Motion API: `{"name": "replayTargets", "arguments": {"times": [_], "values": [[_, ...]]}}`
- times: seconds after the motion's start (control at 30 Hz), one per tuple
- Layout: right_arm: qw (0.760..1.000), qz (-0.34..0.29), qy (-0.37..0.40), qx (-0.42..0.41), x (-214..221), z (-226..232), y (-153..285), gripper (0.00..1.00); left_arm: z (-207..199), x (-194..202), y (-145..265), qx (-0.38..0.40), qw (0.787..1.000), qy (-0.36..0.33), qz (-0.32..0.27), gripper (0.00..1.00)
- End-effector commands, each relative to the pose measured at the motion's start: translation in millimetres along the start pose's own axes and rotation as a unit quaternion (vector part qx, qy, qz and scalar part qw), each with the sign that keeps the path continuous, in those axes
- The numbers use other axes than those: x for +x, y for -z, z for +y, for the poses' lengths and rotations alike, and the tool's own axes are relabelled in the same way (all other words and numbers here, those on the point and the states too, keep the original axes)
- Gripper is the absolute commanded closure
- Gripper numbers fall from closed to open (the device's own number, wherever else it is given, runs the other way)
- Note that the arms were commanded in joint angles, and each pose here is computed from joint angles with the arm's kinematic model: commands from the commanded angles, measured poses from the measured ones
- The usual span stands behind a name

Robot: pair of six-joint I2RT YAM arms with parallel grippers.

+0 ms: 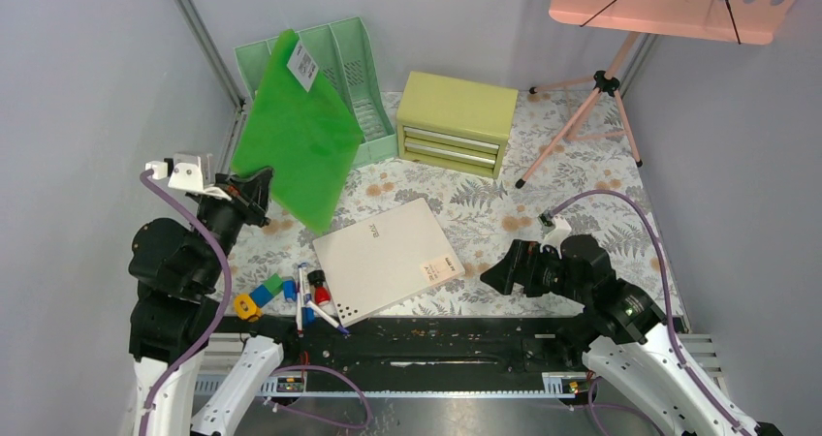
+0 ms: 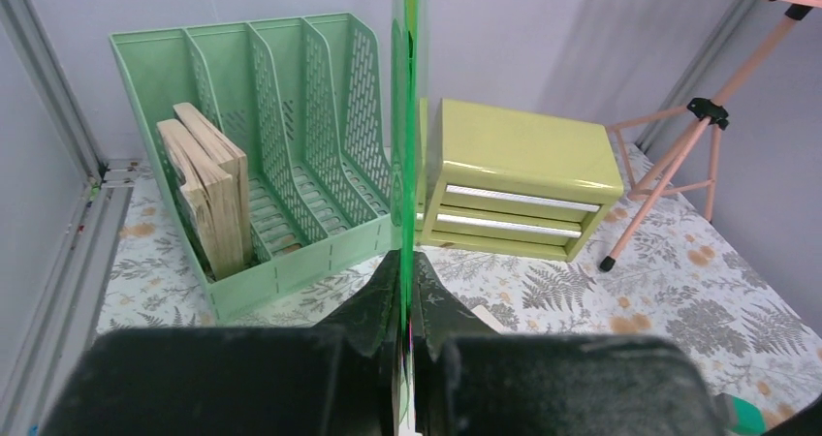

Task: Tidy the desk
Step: Place the folder in the storage box.

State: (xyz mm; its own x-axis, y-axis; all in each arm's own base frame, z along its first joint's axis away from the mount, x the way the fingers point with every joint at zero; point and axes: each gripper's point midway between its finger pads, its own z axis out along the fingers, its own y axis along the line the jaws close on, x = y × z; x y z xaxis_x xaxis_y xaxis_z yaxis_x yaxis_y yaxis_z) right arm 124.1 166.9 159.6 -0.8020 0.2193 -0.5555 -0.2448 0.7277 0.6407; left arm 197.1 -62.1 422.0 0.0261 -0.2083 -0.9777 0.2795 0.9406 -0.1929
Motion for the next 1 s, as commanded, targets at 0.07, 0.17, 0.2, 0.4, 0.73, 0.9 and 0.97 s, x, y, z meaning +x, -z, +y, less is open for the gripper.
{"name": "replayTargets", "arguments": {"times": [0.07,0.17,0.2,0.4,0.73,0.9,0.97], "values": [[1.0,-0.011,-0.009,0.009,-3.4,-4.5,-4.7,0.01,10.7,-43.2,0.5,-0.037,0.996,-0.017,-0.073,1.0],[1.0,-0.004,-0.014,0.017,1.5,-9.9,-8.1,0.01,11.9,-38.4,-7.5,-0.037,0.997,-0.021,-0.067,1.0],[1.0,-0.001,-0.016,0.019,3.7,-11.5,-9.2,0.01,12.1,-36.9,-10.8,-0.037,0.997,-0.022,-0.065,1.0],[0.999,0.001,-0.033,0.031,13.0,-23.6,-14.0,0.0,9.2,-28.1,-36.6,-0.024,0.998,-0.017,-0.047,1.0],[0.998,-0.013,-0.05,0.039,19.6,-35.3,-16.7,0.01,29.0,-18.4,-79.1,-0.069,0.997,-0.016,-0.042,1.0],[0.997,-0.036,-0.059,0.039,17.4,-39.8,-16.0,0.01,39.6,-17.4,-99.4,-0.095,0.994,-0.022,-0.041,1.0],[0.996,-0.045,-0.067,0.037,16.9,-41.0,-15.8,0.01,45.4,-16.9,-106.6,-0.109,0.993,-0.027,-0.042,1.0]]}}
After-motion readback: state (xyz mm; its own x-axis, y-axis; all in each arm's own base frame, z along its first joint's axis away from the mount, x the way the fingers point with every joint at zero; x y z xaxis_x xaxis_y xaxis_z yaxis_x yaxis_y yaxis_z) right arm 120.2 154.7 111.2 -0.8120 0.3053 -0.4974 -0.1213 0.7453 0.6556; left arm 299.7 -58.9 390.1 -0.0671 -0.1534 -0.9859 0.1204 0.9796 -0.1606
